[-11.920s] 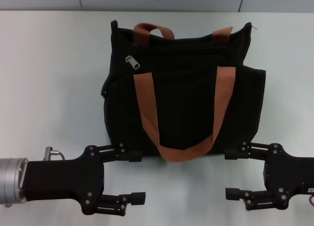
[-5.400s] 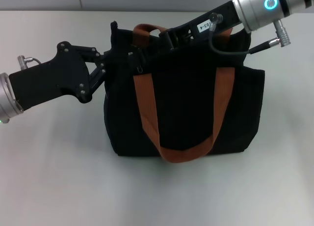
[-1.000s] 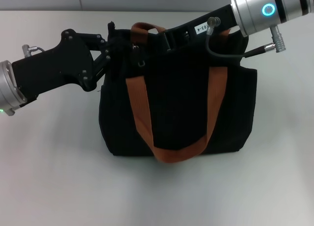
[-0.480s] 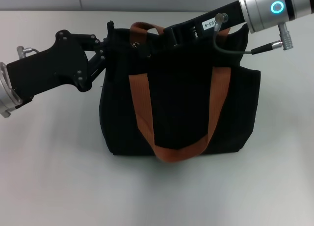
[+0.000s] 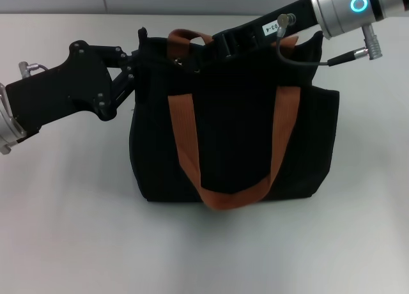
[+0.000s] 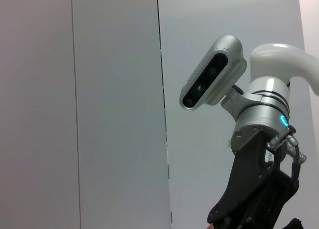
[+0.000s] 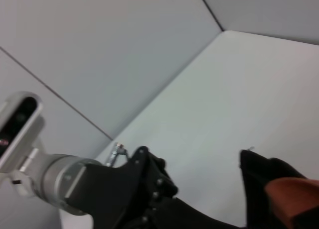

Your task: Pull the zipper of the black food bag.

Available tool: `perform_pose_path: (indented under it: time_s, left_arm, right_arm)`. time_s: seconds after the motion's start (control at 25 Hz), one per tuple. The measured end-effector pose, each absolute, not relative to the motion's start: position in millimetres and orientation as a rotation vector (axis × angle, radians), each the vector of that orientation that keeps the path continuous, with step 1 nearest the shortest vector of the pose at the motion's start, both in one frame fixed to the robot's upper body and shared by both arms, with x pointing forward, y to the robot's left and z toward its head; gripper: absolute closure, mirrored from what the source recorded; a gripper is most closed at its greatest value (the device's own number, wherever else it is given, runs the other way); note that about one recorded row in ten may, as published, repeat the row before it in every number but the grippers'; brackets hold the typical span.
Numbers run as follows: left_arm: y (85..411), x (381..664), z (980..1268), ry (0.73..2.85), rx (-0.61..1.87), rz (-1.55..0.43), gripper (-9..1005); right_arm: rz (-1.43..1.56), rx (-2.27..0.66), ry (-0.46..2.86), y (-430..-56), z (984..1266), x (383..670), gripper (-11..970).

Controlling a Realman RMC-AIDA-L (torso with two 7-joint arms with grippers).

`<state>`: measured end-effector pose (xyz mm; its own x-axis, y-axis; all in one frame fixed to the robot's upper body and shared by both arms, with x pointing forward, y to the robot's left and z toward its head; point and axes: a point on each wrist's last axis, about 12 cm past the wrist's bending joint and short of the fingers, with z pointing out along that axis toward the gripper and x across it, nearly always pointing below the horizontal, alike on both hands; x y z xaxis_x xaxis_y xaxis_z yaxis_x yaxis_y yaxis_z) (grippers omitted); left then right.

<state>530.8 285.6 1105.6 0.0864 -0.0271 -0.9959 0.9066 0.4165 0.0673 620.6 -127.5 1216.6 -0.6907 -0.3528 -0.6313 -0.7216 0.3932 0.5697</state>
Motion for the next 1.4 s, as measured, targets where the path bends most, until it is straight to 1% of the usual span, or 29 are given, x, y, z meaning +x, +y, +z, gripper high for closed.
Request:
perform_pose_path:
  time_s: [0.48,1.4]
  left_arm:
    - [286.9,532.3,1105.2,1.304,0.892,-0.844,921]
    - [289.5,532.5,1105.0,1.315,0.887,-0.840,916]
  right_arm:
    - [1.061,-0.890,2.330,-132.4,1223.2,614.6,960]
    - [0.778,-0.764,2.468,-171.8,1237.4,597.3,959]
